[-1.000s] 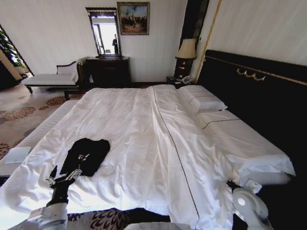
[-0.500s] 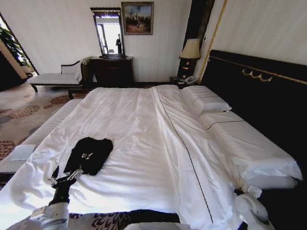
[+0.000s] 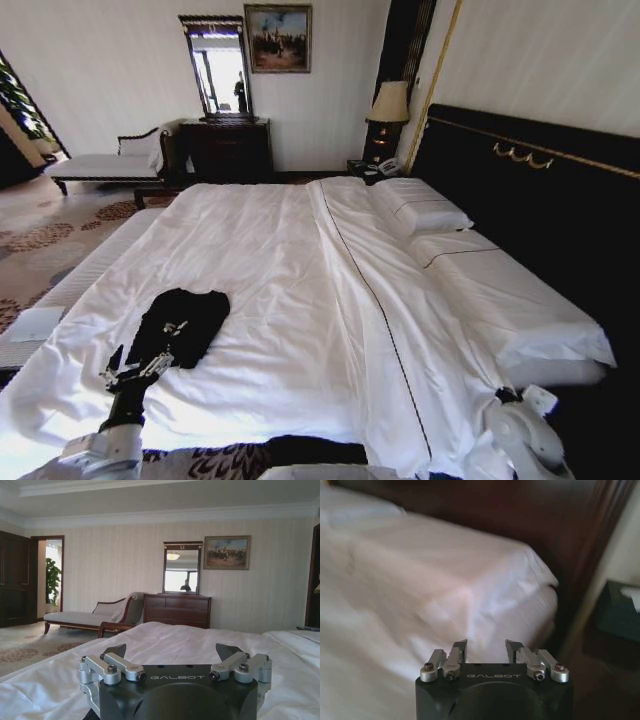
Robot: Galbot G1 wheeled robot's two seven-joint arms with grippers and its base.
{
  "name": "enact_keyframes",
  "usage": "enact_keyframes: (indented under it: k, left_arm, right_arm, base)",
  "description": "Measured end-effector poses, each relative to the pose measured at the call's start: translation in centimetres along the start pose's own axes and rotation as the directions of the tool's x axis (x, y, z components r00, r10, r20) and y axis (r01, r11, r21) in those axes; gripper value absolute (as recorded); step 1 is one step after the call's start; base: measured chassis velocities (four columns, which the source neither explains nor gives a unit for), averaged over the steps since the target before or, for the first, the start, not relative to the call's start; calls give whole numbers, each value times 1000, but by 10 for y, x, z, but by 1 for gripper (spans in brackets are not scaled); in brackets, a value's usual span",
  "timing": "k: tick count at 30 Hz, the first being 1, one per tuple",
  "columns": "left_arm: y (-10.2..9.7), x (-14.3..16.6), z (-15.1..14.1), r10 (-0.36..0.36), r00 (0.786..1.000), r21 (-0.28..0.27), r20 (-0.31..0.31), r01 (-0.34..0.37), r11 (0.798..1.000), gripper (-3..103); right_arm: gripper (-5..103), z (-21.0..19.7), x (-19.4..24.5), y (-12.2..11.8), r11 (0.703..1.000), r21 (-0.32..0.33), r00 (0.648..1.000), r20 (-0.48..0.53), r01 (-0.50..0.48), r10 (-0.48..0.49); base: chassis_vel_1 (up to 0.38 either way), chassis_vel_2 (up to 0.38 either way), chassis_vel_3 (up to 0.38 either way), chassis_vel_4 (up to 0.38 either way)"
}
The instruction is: Fold the clothes on the bed.
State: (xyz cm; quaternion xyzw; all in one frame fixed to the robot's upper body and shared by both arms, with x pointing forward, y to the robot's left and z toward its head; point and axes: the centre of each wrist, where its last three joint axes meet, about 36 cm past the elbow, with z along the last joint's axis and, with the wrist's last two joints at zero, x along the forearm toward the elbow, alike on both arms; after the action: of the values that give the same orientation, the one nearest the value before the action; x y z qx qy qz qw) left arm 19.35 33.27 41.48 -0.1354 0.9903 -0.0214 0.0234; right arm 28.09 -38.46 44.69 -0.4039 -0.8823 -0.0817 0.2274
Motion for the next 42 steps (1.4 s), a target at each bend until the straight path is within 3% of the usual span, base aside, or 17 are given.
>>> enact_keyframes:
  k: [6, 8, 9, 12, 14, 15, 17, 19, 20, 23, 24, 25, 26, 27, 29, 31, 42]
  left_arm:
    - [-7, 1, -3, 15, 1000, 5, 5, -15, 1000, 100]
    - [-10, 2, -10, 22, 1000, 25, 13, -22, 999, 100]
    - [-10, 2, -10, 22, 1000, 25, 13, -22, 999, 100]
    - [-17, 2, -22, 38, 999, 58, 23, -39, 998, 100]
    - [-25, 3, -36, 75, 997, 85, 24, -77, 993, 100]
    - [-25, 3, -36, 75, 997, 85, 24, -77, 993, 100]
    - [-30, 4, -43, 118, 993, 95, 24, -119, 988, 100]
    - [-37, 5, -54, 196, 980, 110, 30, -198, 974, 100]
    - [-37, 5, -54, 196, 980, 110, 30, -198, 974, 100]
    - [-45, 5, -64, 278, 960, 121, 40, -280, 952, 100]
    - [-51, 6, -72, 338, 940, 114, 53, -342, 933, 100]
    - [-56, 7, -77, 372, 926, 108, 61, -377, 920, 100]
    - [-56, 7, -77, 372, 926, 108, 61, -377, 920, 100]
    - [-64, 9, -84, 411, 909, 99, 64, -416, 904, 100]
    - [-66, 9, -85, 417, 907, 98, 57, -421, 902, 100]
    - [-69, 9, -87, 402, 915, 92, 24, -403, 911, 100]
    - [-71, 17, -81, 377, 924, 52, 61, -380, 924, 100]
  right_arm:
    - [65, -49, 57, 10, 964, -153, 973, 115, 216, -200]
    - [77, -61, 79, 15, 908, -195, 922, 193, 371, -335]
    - [77, -61, 79, 15, 908, -195, 922, 193, 371, -335]
    - [88, -57, 87, 21, 843, -181, 846, 291, 507, -446]
    - [97, -41, 82, 28, 800, -123, 772, 381, 588, -509]
    - [97, -41, 82, 28, 800, -123, 772, 381, 588, -509]
    - [100, -32, 80, 30, 769, -79, 720, 422, 635, -551]
    - [100, -21, 81, 31, 713, -20, 639, 462, 701, -616]
    - [100, -21, 81, 31, 713, -20, 639, 462, 701, -616]
    - [100, -13, 81, 29, 667, 56, 565, 483, 743, -669]
    - [100, -8, 79, 27, 652, 141, 519, 492, 745, -699]
    - [100, -5, 78, 25, 649, 203, 497, 492, 733, -715]
    - [100, -5, 78, 25, 649, 203, 497, 492, 733, -715]
    - [100, -1, 75, 22, 650, 309, 474, 483, 694, -736]
    - [100, 0, 74, 21, 654, 358, 469, 480, 666, -741]
    - [100, 4, 73, 16, 660, 518, 474, 460, 544, -751]
    - [100, 44, 96, 29, 652, 349, 558, 338, 673, -757]
  base:
    - [0, 0, 0, 0]
    - [0, 0, 0, 0]
    - [0, 0, 0, 0]
    - [0, 0, 0, 0]
    - [0, 0, 0, 0]
    - [0, 0, 0, 0]
    - [0, 0, 0, 0]
    - [0, 0, 0, 0]
    - [0, 0, 0, 0]
    - [0, 0, 0, 0]
    - [0, 0, 0, 0]
    - [0, 0, 0, 0]
    - [0, 0, 0, 0]
    - [0, 0, 0, 0]
    - [0, 0, 0, 0]
    - [0, 0, 0, 0]
    - [0, 0, 0, 0]
